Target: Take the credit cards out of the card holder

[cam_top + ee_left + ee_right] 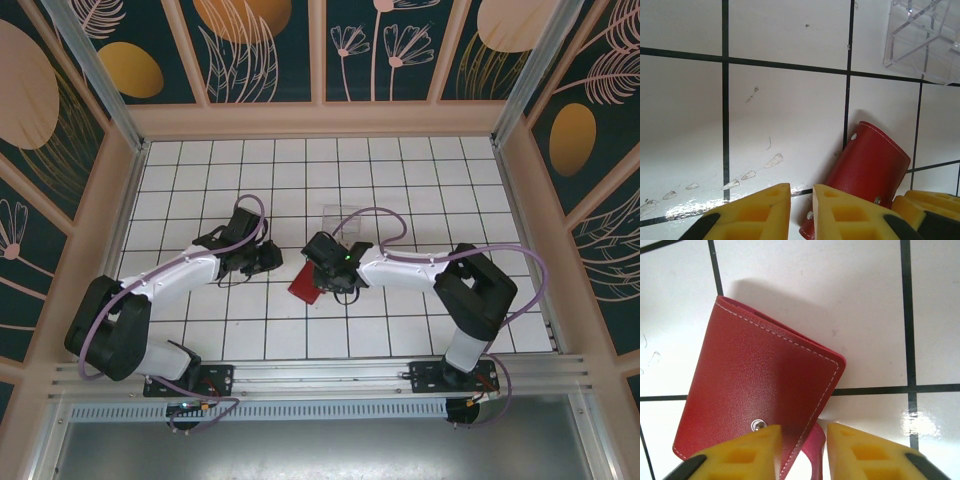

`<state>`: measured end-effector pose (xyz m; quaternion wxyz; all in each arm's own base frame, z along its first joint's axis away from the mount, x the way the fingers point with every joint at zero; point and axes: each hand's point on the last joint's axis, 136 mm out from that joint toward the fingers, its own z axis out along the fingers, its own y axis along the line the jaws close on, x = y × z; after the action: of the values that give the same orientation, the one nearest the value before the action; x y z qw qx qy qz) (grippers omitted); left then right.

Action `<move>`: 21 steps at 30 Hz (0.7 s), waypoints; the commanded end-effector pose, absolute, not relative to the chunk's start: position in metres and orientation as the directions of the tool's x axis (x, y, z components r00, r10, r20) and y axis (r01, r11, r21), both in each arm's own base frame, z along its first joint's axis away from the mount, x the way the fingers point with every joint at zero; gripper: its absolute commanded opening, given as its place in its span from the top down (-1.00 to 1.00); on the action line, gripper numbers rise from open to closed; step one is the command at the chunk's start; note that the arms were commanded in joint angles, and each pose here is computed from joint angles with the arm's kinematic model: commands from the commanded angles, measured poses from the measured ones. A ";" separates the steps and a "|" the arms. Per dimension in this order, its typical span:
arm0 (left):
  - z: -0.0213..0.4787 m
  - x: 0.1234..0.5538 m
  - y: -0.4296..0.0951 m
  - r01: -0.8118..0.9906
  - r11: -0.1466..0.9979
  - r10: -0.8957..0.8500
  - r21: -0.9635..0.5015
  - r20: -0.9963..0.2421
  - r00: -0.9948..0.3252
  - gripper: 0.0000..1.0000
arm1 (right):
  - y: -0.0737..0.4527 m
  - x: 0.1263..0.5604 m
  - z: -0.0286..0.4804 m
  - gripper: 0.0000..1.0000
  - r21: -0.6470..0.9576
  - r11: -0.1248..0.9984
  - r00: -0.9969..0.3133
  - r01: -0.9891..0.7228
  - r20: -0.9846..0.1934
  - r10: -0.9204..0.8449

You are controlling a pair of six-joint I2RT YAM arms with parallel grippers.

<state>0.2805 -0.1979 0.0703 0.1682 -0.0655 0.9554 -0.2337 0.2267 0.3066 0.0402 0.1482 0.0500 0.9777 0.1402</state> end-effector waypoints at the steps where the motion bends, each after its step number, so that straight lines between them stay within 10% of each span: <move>1: 0.072 0.283 -0.200 -0.041 0.888 -0.195 -0.458 -0.294 -0.936 0.57 | 0.300 0.235 0.051 0.25 0.260 0.963 -0.939 0.067 -0.310 0.149; 21: 0.075 0.285 -0.200 -0.024 0.894 -0.177 -0.447 -0.303 -0.936 0.56 | 0.297 0.232 0.038 0.03 0.177 0.971 -0.950 0.158 -0.241 0.199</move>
<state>0.2816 -0.1989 0.0713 0.1684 -0.0637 0.9555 -0.2336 0.2322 0.3043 0.0358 0.1318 0.0743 0.9836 0.0979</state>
